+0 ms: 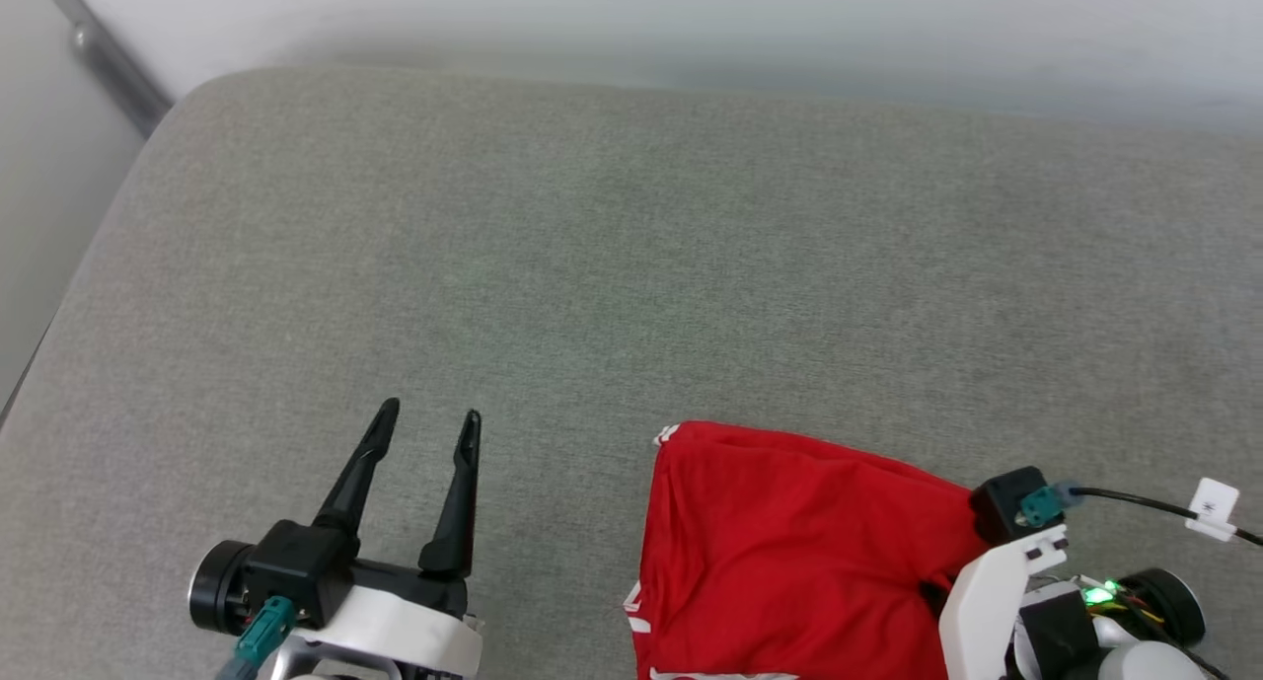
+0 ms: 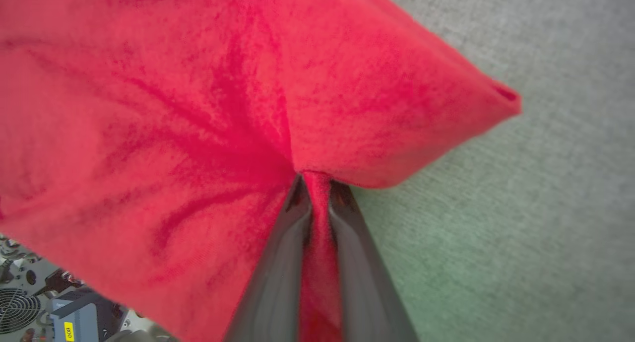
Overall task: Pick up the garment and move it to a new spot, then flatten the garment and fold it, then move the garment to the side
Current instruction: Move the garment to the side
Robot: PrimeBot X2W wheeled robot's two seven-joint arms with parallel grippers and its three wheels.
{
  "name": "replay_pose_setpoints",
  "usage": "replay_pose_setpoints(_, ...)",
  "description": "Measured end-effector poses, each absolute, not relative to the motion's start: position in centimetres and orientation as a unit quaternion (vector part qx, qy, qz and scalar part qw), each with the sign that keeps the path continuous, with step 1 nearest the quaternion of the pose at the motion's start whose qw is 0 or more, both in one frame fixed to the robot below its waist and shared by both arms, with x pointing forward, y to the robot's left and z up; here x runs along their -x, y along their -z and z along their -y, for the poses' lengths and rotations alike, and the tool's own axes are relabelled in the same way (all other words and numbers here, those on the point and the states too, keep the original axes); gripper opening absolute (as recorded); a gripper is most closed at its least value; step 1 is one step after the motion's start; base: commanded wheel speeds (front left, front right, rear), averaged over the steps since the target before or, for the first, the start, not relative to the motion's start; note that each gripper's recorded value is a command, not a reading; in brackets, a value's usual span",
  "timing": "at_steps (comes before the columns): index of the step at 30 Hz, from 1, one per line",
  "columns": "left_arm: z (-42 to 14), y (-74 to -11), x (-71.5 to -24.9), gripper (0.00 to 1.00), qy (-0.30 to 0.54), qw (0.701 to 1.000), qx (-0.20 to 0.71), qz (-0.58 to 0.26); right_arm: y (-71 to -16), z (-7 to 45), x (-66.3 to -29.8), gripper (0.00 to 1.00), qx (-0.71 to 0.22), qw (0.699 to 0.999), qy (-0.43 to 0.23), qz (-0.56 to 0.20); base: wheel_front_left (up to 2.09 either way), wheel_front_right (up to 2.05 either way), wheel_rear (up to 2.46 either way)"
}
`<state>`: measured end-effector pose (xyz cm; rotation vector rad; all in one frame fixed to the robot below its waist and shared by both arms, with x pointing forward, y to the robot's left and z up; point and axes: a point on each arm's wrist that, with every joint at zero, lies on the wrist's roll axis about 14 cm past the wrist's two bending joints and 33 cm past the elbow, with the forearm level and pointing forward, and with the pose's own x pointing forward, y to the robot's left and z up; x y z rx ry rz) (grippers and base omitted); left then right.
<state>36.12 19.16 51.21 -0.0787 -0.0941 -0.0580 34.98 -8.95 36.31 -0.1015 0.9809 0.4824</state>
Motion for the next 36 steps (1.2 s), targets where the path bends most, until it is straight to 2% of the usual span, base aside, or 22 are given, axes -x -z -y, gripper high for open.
replay_pose_setpoints(3,-18.3,-51.4,-36.4,1.00,0.042,0.997,0.045,0.050,-37.4,9.6,-35.6,0.00,0.087,0.861,-0.237,-0.441,0.00,0.00,0.00)
replay_pose_setpoints(9,-14.0,-51.5,-37.5,1.00,0.102,0.991,0.062,0.053,-41.5,14.4,-38.3,0.00,0.233,0.870,-0.222,-0.373,0.00,0.00,0.00)
replay_pose_setpoints(14,-10.3,-51.7,-39.1,1.00,0.156,0.983,0.078,0.059,-44.6,19.8,-39.4,0.00,0.336,0.854,-0.187,-0.349,0.00,0.00,0.00)
replay_pose_setpoints(18,-7.0,-51.4,-40.4,1.00,0.206,0.973,0.082,0.057,-46.1,24.6,-39.6,0.00,0.409,0.829,-0.157,-0.349,0.00,0.00,0.00)
replay_pose_setpoints(31,1.0,-47.0,-44.3,1.00,0.345,0.934,0.087,0.032,-45.3,39.8,-40.5,0.00,0.422,0.805,-0.015,-0.417,0.00,0.00,0.00)
replay_pose_setpoints(36,2.7,-45.0,-45.2,1.00,0.379,0.921,0.083,0.028,-43.8,44.9,-40.1,0.00,0.425,0.784,0.033,-0.450,0.00,0.00,0.00)
